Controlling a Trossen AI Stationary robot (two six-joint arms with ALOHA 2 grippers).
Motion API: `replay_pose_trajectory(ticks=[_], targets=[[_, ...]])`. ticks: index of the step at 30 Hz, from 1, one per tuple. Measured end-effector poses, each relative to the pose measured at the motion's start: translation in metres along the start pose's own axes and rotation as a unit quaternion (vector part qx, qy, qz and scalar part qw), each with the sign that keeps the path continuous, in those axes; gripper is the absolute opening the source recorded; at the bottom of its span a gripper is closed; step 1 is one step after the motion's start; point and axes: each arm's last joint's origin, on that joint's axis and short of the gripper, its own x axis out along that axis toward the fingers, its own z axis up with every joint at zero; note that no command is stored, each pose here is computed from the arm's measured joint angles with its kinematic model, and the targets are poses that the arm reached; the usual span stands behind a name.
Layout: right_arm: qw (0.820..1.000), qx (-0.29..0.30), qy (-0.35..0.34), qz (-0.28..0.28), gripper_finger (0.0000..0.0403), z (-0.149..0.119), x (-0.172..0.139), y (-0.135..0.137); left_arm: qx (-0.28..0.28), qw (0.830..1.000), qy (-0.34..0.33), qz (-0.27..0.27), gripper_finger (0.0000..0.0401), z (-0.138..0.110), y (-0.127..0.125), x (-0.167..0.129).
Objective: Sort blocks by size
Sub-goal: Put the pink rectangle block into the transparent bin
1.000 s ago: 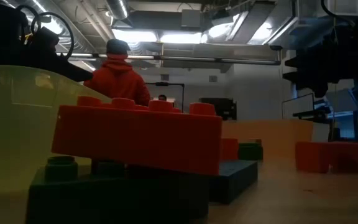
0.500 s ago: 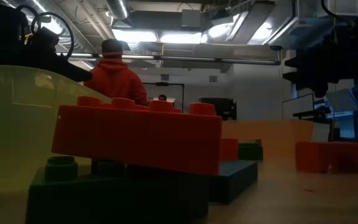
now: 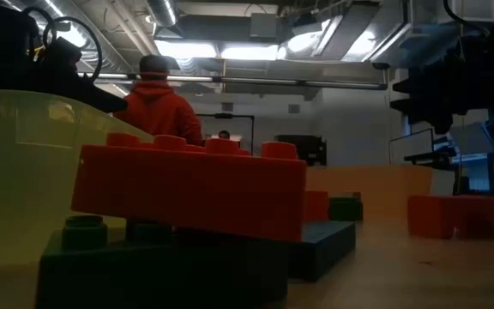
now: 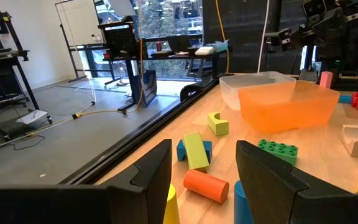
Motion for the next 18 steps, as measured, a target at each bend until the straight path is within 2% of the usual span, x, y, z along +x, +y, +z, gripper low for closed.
replay_pose_trajectory(ticks=[10,14,18], targets=[[1.0,0.03,0.0,0.005,0.0225,0.005,-0.001,0.002,-0.009,1.0,0.0,0.0,0.0164,0.0,0.0,0.0],[0.999,0.01,-0.025,0.043,0.0225,0.028,-0.006,0.012,-0.057,0.998,0.0,0.0,0.0164,0.0,0.0,0.0],[0.999,-0.014,-0.001,0.042,0.0225,0.047,-0.012,0.018,-0.079,0.997,0.0,0.0,0.0164,0.0,0.0,0.0]])
